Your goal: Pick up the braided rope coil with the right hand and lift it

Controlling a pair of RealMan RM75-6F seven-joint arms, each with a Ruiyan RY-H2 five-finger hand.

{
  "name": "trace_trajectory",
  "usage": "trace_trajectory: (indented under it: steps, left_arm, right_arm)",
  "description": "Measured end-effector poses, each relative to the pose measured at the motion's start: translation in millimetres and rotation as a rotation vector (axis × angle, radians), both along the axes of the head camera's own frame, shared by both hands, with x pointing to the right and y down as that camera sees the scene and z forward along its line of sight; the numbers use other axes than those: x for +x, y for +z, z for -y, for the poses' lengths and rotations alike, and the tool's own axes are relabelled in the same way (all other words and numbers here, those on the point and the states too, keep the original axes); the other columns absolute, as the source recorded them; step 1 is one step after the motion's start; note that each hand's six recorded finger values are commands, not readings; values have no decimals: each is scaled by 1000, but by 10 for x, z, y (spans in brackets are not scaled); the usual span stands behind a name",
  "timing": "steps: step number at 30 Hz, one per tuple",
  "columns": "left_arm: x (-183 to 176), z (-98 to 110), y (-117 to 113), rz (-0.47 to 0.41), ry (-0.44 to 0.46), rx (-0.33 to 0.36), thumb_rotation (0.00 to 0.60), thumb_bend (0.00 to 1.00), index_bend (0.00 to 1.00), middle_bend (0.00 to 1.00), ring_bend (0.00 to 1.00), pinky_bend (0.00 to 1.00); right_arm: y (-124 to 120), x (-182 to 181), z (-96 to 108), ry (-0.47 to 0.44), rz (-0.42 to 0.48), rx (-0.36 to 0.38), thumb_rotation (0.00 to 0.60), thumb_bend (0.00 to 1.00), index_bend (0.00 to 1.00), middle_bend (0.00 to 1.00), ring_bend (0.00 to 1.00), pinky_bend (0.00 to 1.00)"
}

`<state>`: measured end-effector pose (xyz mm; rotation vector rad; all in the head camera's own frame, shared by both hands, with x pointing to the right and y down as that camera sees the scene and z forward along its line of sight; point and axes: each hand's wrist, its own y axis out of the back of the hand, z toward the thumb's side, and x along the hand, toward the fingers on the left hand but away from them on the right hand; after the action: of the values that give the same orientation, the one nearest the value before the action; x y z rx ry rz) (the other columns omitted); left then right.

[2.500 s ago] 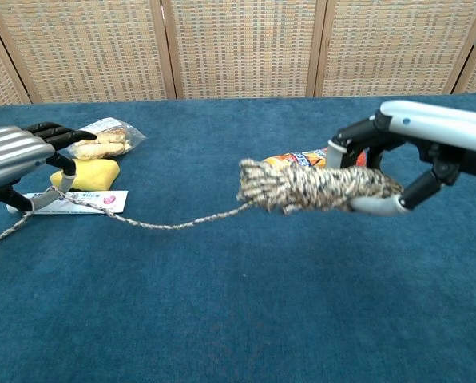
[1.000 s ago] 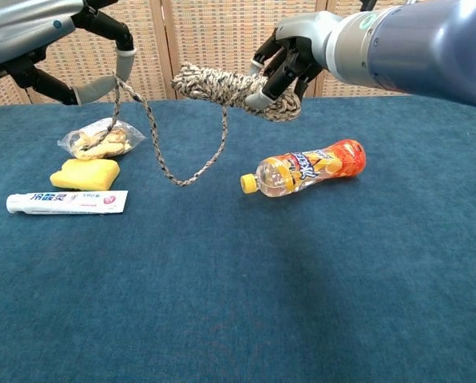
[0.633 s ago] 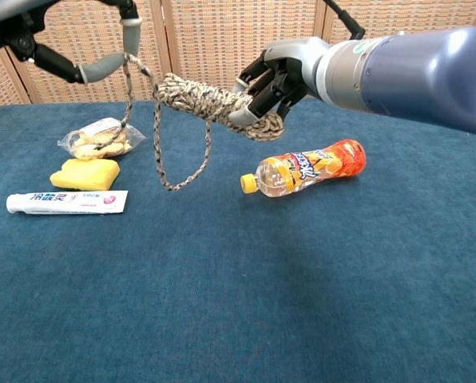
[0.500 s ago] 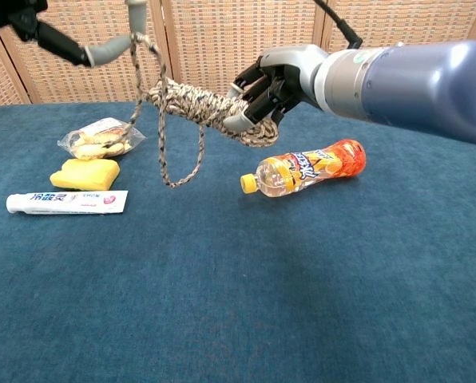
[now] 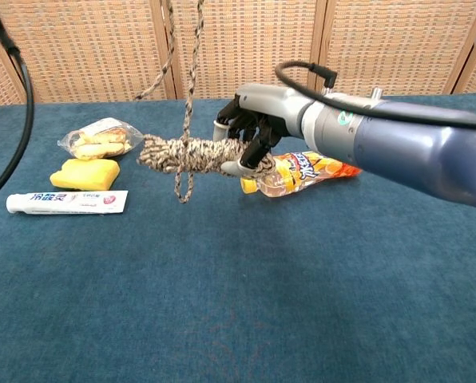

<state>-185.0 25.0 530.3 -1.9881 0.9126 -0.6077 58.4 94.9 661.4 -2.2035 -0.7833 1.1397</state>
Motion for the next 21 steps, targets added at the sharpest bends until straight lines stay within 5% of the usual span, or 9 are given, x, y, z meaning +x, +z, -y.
trace_trajectory:
  steps: [6,14,21]
  left_arm:
    - [73,188,147,-27,-62,-38,600,541,785,0,0,0]
    - [-100,554,365,3,-179,-40,600,541,785,0,0,0]
    - [-301,661,666,-71,-275,-172,600,542,784,0,0,0]
  right_arm:
    - [17,-50,-105,-100,-38,64,600,748,669,626,434,520]
    - [-85,14,-138,-115,92,-36,600,747,669,628,433,520]
    - [-296,205,-69,-78,216,-102,600,747,669,635,433,520]
